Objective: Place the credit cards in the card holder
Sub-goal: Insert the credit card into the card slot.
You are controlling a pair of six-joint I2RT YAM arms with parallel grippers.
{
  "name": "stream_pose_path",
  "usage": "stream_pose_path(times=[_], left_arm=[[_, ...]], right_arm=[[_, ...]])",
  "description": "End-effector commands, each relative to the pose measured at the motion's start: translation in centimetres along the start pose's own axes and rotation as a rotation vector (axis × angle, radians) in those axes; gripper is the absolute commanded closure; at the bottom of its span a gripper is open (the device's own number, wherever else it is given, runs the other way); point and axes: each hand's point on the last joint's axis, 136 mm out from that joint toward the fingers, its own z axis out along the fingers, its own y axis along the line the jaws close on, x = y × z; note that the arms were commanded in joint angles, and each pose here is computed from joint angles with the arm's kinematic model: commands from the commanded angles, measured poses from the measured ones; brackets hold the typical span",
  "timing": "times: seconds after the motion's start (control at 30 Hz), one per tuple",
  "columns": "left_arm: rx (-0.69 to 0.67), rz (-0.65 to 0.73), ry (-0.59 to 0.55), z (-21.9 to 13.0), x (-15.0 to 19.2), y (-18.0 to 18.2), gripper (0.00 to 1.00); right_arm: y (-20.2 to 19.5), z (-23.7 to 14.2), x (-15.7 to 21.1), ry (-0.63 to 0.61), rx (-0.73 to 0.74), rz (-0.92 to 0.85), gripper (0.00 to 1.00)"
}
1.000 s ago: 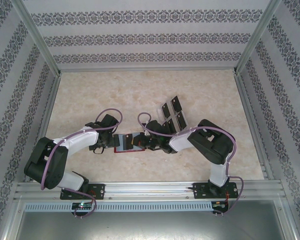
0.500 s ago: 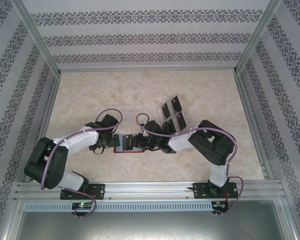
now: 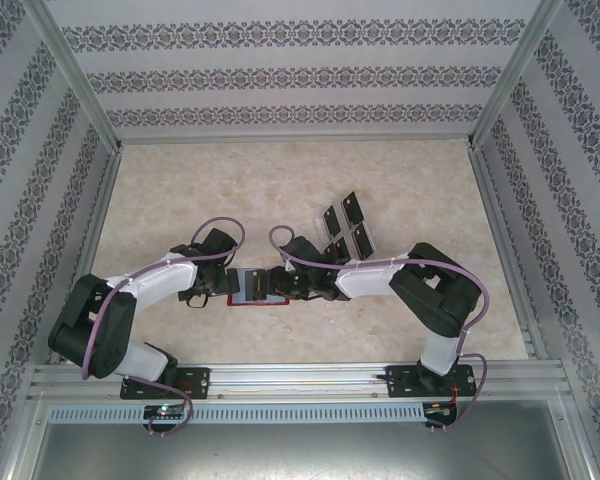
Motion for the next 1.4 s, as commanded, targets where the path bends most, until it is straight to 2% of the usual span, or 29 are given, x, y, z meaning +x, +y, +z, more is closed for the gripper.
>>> stream_pose_path(times=[0.0, 0.6, 0.87, 1.37], left_arm=[[0.002, 0.022, 0.054, 1.0, 1.7, -0.3, 0.00], [0.013, 0.020, 0.056, 1.0, 1.7, -0.5, 0.00], [0.016, 0.019, 0.056, 1.1, 1.7, -0.5, 0.00], [0.024, 0.020, 0.055, 1.2, 1.8, -0.6, 0.00]], right_arm=[[-0.1, 0.6, 0.4, 0.018, 0.037, -0.028, 0.53], [1.7, 1.7, 0.1, 0.035, 0.035, -0.064, 0.54], [0.0, -0.1, -0.5, 0.005, 0.183, -0.116, 0.54], [2.2, 1.1, -0.7, 0.029, 0.162, -0.167, 0.54]])
